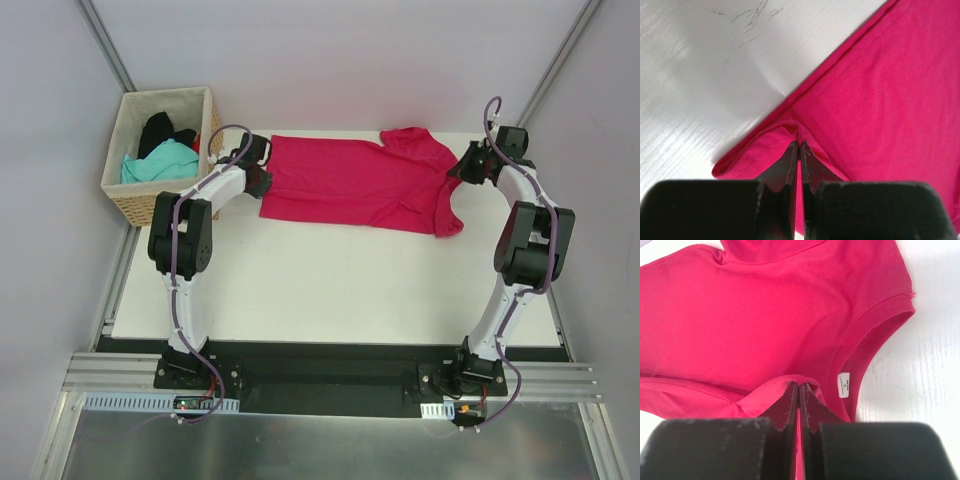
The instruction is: Fold and stack the t-shirts
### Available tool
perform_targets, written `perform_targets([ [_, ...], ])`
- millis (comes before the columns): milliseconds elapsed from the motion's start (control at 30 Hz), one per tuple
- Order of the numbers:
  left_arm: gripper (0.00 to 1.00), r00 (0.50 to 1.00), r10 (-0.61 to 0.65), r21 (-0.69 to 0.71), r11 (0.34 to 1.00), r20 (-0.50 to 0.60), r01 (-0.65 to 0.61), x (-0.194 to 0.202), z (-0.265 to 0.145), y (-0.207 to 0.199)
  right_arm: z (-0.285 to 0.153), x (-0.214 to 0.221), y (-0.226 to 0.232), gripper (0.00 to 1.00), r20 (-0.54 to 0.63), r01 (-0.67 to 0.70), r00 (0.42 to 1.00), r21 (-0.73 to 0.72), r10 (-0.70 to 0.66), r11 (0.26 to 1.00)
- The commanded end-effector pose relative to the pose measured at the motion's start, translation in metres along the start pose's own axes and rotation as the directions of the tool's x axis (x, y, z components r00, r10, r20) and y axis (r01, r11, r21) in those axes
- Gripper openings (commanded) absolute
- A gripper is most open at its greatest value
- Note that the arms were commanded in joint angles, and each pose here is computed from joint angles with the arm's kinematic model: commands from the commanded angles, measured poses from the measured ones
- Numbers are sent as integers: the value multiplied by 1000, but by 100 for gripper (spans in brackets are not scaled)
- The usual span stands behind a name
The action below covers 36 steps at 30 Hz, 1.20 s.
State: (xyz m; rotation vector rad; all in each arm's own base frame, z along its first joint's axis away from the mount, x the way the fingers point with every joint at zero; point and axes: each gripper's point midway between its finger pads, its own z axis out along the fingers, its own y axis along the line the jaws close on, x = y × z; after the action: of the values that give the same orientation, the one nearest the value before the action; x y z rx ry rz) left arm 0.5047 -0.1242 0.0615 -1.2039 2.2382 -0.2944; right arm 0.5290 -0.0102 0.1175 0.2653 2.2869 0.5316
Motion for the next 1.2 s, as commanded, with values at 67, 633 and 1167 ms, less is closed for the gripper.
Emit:
perform_targets([
  [67, 0, 999, 9, 24, 1000, 43, -10, -18, -1, -15, -2, -23, 6, 0, 53, 12, 999, -34, -10, 999],
  [633, 0, 999, 20, -11, 1000, 44, -20, -14, 7, -5, 5, -29, 6, 0, 51, 3, 999, -49, 0, 999],
  [1167, 0, 999, -3, -26, 1000, 50, 4, -14, 5, 1, 15, -47, 17, 0, 71, -12, 997, -98, 19, 995],
])
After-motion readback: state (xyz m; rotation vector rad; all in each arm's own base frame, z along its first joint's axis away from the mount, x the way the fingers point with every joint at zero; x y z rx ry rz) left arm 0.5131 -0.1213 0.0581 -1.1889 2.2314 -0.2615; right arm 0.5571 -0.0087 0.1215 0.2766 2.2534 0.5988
